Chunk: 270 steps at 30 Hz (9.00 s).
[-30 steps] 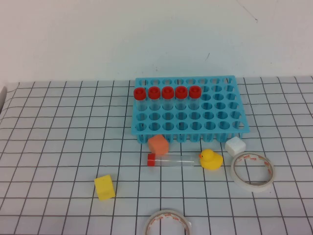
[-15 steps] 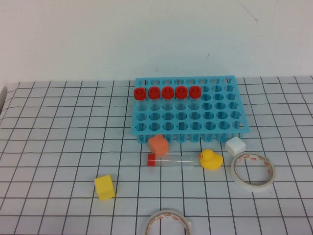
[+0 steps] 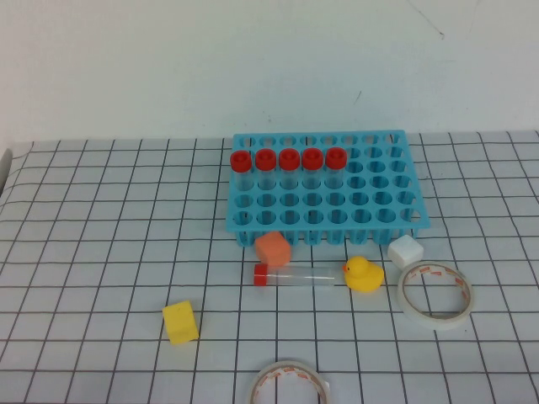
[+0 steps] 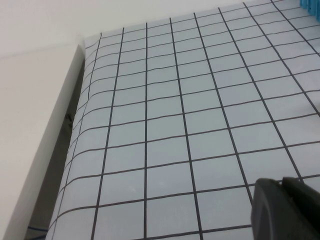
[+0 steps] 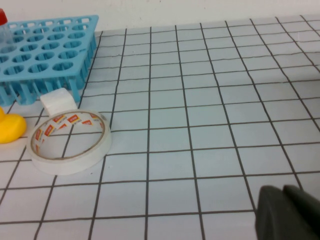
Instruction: Place the test tubes
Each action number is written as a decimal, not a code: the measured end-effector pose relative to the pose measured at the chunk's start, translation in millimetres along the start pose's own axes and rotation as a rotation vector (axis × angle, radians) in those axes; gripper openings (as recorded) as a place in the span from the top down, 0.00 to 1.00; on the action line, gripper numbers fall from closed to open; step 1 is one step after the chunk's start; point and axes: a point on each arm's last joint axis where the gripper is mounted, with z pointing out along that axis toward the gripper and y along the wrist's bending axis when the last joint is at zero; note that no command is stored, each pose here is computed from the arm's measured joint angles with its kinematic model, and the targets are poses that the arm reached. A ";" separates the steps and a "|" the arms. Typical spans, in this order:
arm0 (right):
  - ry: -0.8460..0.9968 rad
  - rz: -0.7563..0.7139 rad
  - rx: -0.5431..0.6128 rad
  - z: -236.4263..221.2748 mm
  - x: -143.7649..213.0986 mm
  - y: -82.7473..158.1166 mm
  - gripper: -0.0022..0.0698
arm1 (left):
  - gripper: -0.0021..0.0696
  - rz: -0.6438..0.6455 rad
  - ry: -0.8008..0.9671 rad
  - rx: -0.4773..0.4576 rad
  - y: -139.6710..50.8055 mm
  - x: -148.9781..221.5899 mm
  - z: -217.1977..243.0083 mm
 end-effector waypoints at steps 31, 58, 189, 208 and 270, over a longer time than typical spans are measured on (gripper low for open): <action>0.089 0.838 -0.297 -3.7 -2.8 26.7 0.97 | 0.97 -1.361 -0.217 0.246 -4.5 -26.4 -3.9; 0.051 0.641 -0.295 -3.5 -3.2 26.1 0.97 | 0.97 0.135 0.284 0.556 -26.3 -162.3 25.3; 0.050 0.584 -0.298 -3.6 -2.7 26.4 0.97 | 0.54 -1.390 0.916 -0.660 -319.1 -114.2 295.9; 0.042 0.555 -0.308 -3.9 -3.2 27.2 0.97 | 0.54 -1.327 0.844 -0.512 -320.7 -124.8 303.6; 0.038 0.544 -0.315 -4.1 -3.6 27.7 0.97 | 0.54 0.058 1.078 0.258 -310.4 -131.5 297.7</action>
